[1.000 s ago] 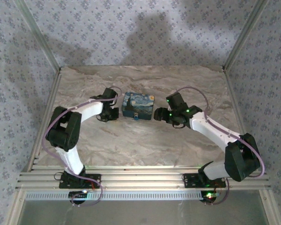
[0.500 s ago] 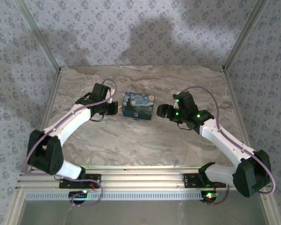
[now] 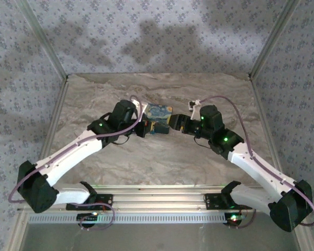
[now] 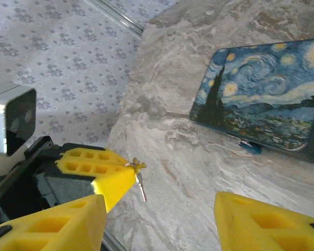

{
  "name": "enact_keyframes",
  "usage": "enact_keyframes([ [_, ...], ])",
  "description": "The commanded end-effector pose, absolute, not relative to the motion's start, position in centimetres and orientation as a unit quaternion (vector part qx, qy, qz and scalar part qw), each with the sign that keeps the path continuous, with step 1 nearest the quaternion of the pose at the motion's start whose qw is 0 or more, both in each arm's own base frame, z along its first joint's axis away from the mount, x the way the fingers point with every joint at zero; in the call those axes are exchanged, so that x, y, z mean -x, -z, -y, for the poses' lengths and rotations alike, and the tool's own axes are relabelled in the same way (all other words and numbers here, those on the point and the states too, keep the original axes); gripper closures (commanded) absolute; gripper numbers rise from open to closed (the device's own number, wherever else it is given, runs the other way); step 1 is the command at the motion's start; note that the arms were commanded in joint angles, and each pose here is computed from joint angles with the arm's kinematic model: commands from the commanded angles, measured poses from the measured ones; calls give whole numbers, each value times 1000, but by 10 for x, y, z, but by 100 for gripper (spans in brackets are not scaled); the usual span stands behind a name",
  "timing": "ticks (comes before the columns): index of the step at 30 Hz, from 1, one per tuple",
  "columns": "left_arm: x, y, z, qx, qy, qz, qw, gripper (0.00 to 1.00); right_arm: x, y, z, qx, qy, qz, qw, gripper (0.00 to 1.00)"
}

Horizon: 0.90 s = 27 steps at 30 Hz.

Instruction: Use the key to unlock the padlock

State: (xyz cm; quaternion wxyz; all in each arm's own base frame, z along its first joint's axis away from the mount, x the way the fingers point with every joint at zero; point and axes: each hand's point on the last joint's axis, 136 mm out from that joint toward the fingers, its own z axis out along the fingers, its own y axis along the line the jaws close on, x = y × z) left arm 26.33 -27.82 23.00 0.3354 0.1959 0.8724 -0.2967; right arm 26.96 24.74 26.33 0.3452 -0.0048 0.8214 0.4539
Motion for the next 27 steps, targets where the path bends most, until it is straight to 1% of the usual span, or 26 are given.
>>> enact_keyframes([
  [1, -264, -254, 279, -165, 326, -855, 368, 100, -268, -276, -255, 15, -476, -804, 355, 37],
  [5, -260, -259, 279, -161, 341, -849, 369, 100, -267, -277, -266, 24, -490, -799, 349, 35],
  [8, -256, -261, 282, -162, 356, -846, 363, 100, -268, -278, -273, 33, -499, -794, 346, 38],
  [16, -248, -266, 286, -162, 383, -838, 352, 100, -270, -277, -290, 48, -504, -795, 335, 40],
  [23, -243, -267, 285, -165, 390, -835, 353, 100, -272, -275, -301, 53, -507, -795, 327, 55],
  [27, -241, -265, 283, -167, 388, -836, 351, 100, -273, -278, -307, 59, -511, -794, 325, 58],
])
